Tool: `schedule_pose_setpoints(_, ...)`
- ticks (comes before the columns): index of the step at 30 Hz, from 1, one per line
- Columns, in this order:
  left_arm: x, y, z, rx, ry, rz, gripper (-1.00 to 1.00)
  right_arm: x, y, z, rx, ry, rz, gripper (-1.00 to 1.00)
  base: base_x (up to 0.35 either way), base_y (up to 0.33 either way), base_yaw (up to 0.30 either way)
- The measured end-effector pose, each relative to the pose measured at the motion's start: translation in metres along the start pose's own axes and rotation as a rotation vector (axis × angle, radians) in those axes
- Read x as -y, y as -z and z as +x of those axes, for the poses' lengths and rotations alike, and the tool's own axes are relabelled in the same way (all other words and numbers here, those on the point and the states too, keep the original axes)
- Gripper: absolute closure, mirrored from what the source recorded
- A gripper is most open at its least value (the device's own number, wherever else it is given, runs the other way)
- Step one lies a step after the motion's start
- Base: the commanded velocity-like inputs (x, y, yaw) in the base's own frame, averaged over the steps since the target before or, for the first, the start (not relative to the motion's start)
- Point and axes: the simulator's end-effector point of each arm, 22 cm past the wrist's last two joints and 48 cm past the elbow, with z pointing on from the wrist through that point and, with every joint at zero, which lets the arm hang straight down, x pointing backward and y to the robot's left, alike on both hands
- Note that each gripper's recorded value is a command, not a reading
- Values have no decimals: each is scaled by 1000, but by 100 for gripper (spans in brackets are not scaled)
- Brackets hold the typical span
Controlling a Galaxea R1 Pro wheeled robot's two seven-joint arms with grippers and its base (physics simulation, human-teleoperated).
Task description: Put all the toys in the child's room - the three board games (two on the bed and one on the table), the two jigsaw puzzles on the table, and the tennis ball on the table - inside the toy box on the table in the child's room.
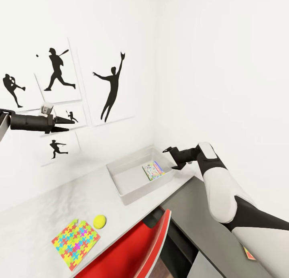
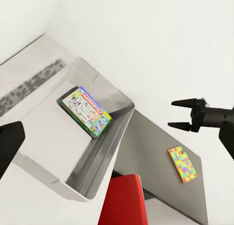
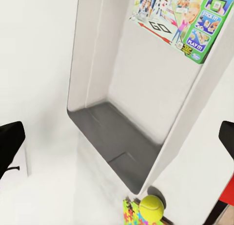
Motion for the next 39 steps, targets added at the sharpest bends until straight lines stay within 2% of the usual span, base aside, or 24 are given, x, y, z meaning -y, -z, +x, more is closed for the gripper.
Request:
schedule_pose_setpoints(30,26,21,-12,30,-36,7,-100,-24,25,2,24,25,-34,-100,-33,0,0)
schedule_pose_setpoints(39,30,23,-13,33,-42,8,-100,-27,29,2,27,30,-39,-100,-164,65,0)
